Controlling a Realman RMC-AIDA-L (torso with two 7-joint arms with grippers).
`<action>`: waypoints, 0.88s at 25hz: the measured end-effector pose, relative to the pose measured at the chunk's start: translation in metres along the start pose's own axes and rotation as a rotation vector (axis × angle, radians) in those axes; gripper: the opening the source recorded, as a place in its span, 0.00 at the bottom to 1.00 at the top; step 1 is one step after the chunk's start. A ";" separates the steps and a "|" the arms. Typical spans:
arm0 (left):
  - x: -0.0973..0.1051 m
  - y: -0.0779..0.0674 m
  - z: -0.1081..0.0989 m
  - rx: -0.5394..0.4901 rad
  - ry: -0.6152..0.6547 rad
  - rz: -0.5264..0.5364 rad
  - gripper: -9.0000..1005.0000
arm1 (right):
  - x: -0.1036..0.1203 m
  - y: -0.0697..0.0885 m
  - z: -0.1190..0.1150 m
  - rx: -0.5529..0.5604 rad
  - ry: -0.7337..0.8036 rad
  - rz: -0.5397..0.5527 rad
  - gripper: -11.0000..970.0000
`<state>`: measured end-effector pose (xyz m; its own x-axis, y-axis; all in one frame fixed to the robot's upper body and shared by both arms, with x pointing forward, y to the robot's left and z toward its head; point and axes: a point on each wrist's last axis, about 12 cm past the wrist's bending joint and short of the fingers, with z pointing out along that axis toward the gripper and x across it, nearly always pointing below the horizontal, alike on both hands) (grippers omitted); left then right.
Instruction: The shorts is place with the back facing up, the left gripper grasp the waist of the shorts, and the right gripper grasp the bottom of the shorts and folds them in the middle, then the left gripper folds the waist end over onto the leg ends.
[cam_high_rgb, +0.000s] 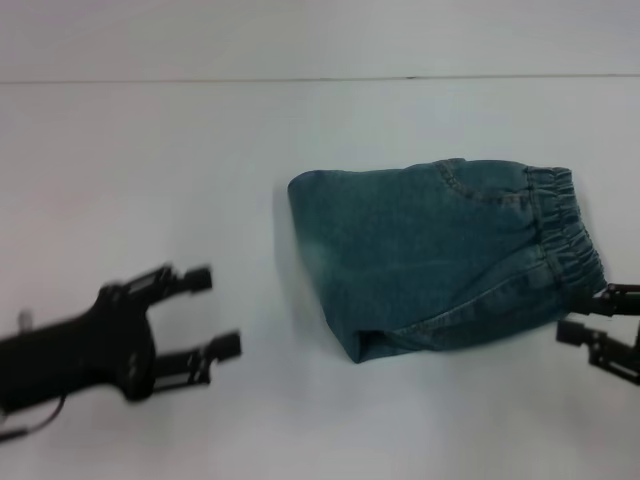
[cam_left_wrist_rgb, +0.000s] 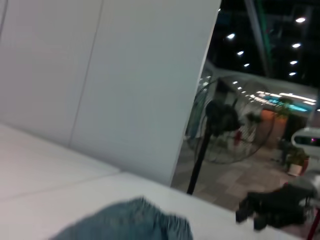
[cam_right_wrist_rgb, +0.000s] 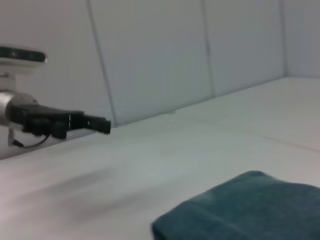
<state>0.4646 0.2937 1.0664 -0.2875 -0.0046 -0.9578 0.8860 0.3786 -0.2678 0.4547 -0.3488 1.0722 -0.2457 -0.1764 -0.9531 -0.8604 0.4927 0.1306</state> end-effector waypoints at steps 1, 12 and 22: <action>0.007 -0.005 -0.005 -0.008 0.010 -0.008 0.89 | 0.000 0.002 0.002 -0.013 0.000 0.002 0.19; 0.042 -0.029 -0.023 -0.106 -0.016 0.018 0.89 | 0.002 0.016 0.013 -0.082 -0.067 -0.065 0.66; 0.044 -0.024 -0.025 -0.179 -0.041 0.040 0.89 | 0.009 0.018 0.040 -0.115 -0.099 -0.151 0.97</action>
<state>0.4215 0.3075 1.0330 -0.2353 -0.0231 -0.9716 0.8164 0.5377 -0.2105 0.4551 -0.3078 1.0553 -0.0700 -0.1540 -0.9856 -0.9308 0.3653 0.0090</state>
